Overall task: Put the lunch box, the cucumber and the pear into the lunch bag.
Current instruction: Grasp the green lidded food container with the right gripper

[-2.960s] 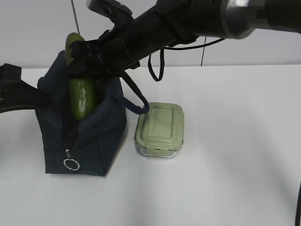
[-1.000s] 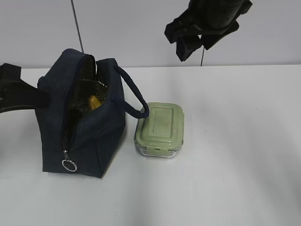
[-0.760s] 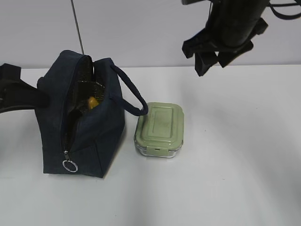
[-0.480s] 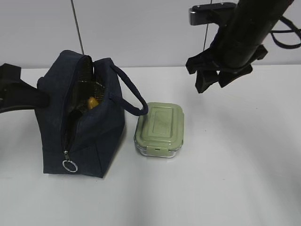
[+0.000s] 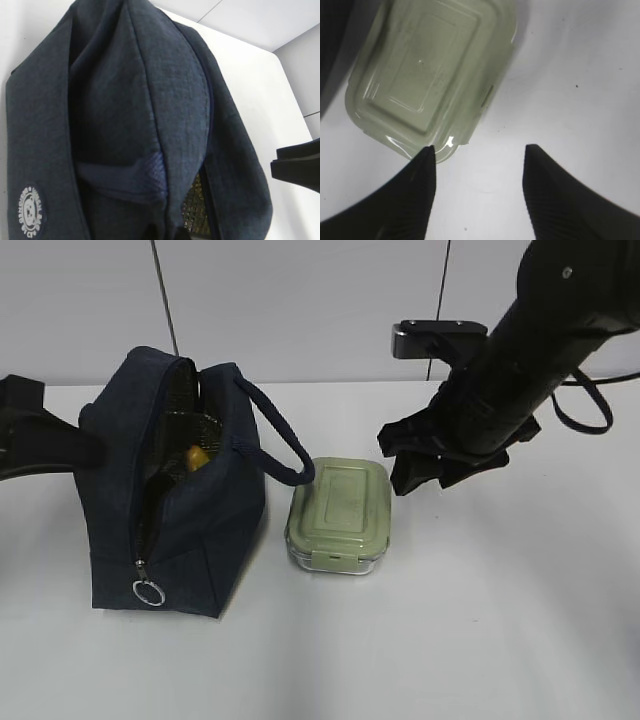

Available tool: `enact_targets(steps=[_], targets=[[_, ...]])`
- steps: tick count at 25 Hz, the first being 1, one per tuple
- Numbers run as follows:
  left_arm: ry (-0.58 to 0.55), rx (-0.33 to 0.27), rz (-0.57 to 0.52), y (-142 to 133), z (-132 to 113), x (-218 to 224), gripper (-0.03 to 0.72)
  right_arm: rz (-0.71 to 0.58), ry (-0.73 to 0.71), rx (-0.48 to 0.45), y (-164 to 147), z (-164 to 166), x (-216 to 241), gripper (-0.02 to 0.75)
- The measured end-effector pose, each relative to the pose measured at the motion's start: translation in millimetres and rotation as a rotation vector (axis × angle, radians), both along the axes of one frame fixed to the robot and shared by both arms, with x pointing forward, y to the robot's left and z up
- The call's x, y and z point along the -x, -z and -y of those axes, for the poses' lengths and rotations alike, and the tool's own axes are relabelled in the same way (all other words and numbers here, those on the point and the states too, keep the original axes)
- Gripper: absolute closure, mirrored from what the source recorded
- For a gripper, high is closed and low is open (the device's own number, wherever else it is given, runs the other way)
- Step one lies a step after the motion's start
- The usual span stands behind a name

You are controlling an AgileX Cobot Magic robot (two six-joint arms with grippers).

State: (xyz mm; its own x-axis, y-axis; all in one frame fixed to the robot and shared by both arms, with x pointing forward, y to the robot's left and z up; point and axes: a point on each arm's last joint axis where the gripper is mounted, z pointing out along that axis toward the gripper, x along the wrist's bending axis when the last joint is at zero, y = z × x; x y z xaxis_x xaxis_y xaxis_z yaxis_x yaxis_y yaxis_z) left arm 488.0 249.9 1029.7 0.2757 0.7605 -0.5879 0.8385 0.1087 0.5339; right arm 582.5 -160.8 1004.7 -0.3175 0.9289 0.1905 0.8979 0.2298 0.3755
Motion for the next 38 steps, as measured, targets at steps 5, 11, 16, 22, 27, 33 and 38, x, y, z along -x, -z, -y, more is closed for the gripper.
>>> enact_targets(steps=[5, 11, 16, 22, 27, 33, 38], targets=[[0.0, 0.0, 0.0, 0.0, 0.0, 0.0, 0.686, -0.017, -0.02, -0.086, 12.3, -5.6, 7.4, 0.358], [0.0, 0.0, 0.0, 0.0, 0.0, 0.0, 0.686, -0.009, -0.054, -0.192, 16.3, -12.3, 14.5, 0.426], [0.0, 0.0, 0.0, 0.0, 0.0, 0.0, 0.686, 0.035, -0.047, -0.277, 6.1, -12.3, 17.4, 0.433], [0.0, 0.0, 0.0, 0.0, 0.0, 0.0, 0.686, 0.104, 0.029, -0.401, -6.9, 12.2, 3.2, 0.433], [0.0, 0.0, 0.0, 0.0, 0.0, 0.0, 0.686, 0.114, 0.1, -0.417, -7.9, 56.7, -7.5, 0.433], [0.001, 0.001, -0.001, 0.0, 0.1, 0.1, 0.686, 0.003, 0.029, -0.5, 13.0, 81.8, -9.7, 0.434], [0.003, 0.001, -0.002, 0.0, 0.2, 0.2, 0.686, -0.018, -0.027, -0.553, 26.5, 78.7, -13.0, 0.435]])
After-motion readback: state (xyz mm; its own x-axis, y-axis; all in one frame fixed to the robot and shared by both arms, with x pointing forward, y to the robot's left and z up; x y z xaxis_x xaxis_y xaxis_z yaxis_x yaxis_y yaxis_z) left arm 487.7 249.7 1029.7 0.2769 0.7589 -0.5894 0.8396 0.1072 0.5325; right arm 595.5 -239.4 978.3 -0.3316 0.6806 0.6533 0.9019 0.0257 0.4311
